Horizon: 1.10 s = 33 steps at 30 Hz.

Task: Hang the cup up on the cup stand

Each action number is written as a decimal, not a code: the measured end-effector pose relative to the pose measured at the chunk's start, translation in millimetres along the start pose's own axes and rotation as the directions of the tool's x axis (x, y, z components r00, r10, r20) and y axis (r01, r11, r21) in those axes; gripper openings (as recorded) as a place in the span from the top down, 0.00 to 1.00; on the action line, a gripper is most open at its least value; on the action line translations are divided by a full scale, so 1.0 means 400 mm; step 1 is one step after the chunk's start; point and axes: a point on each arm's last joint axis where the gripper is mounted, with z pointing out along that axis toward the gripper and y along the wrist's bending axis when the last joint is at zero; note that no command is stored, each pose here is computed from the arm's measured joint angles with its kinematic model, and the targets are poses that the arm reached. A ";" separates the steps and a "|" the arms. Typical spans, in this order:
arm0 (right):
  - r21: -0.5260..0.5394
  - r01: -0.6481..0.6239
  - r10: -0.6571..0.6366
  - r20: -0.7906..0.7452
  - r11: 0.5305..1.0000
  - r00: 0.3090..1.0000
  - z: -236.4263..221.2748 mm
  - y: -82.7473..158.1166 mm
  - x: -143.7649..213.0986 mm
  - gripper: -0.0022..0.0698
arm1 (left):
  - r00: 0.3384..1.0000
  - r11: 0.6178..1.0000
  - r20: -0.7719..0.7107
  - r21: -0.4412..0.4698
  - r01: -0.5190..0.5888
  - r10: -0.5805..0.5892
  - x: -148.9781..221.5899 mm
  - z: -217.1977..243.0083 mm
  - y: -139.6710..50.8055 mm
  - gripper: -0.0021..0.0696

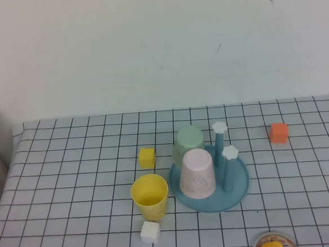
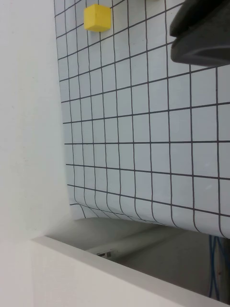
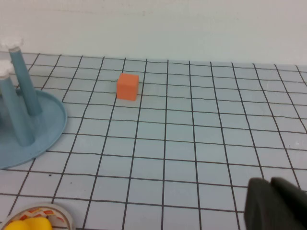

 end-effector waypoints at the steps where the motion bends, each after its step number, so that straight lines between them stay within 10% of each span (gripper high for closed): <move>1: 0.000 0.000 0.000 0.000 1.000 1.000 0.000 0.000 0.000 0.97 | 1.000 1.000 0.000 0.000 0.000 0.000 0.000 0.000 0.000 0.97; 33: -0.001 0.001 -0.001 0.015 1.000 1.000 0.000 0.000 -0.003 0.97 | 1.000 1.000 0.019 0.001 0.000 0.000 -0.004 0.000 0.000 0.97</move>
